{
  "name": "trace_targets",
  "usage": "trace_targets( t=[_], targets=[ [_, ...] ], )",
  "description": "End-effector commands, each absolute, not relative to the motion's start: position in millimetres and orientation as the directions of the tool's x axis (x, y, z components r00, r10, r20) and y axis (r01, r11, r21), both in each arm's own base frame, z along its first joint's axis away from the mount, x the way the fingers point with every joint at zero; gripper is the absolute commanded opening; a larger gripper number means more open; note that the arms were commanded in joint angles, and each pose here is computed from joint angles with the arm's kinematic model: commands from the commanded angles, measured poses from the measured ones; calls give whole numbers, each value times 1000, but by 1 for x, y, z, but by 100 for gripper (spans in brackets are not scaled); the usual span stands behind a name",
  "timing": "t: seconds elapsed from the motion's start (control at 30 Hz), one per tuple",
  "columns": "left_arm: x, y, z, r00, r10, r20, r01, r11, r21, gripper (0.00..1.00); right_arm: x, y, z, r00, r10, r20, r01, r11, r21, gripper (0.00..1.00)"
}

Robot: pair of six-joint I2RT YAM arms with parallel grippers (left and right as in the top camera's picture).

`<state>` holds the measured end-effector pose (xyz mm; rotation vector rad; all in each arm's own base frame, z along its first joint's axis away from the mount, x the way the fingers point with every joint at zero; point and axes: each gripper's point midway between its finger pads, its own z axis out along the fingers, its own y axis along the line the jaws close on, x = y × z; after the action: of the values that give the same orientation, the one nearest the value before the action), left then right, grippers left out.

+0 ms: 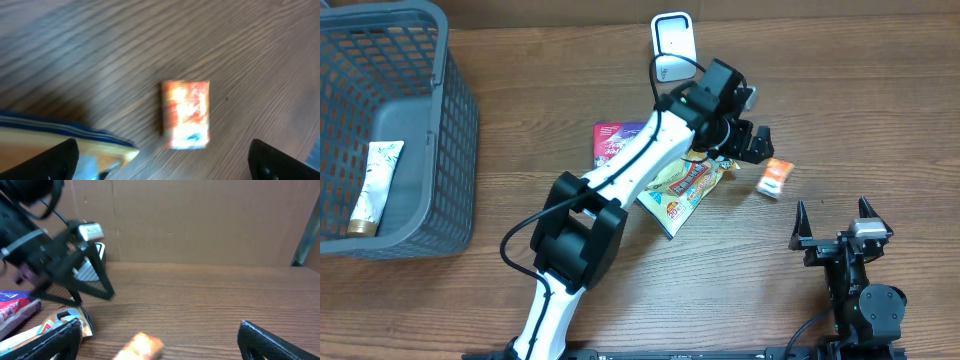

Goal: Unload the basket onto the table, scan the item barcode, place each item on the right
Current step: 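Carry the orange pack forward and release it right of the packets, then reach the left gripper into the basket and grasp the white Pantene tube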

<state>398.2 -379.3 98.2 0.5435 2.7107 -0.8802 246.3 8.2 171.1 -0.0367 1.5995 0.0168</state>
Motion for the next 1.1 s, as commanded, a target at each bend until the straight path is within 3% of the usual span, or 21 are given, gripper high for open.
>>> trace_targets(
  t=[0.0,0.17,0.33,0.5,0.63,0.8,0.9,1.07],
  targets=[
    [427,-359,177,-830,260,-494,497,747,-442,100,246,6,170,-24,-10,-1000,-23,1000,-10,100],
    [436,-319,265,-789,195,-583,494,765,-413,100,246,6,170,-24,-10,-1000,-23,1000,-10,100],
    [428,-249,352,-653,228,-722,573,772,-274,100,246,6,170,-24,-10,-1000,-23,1000,-10,100],
    [415,-125,408,-640,80,-764,356,913,-202,100,246,6,170,-24,-10,-1000,-23,1000,-10,100],
    [398,5,409,-674,-143,-725,-40,987,-157,100,246,6,170,-24,-10,-1000,-23,1000,-10,100],
    [363,140,382,-664,-368,-651,-441,896,-57,100,246,6,170,-24,-10,-1000,-23,1000,-10,100],
    [344,192,354,-675,-453,-583,-570,821,22,100,246,6,170,-24,-10,-1000,-23,1000,-10,100],
    [343,225,298,-764,-468,-445,-564,818,109,100,246,6,170,-24,-10,-1000,-23,1000,-10,100]
  ],
)
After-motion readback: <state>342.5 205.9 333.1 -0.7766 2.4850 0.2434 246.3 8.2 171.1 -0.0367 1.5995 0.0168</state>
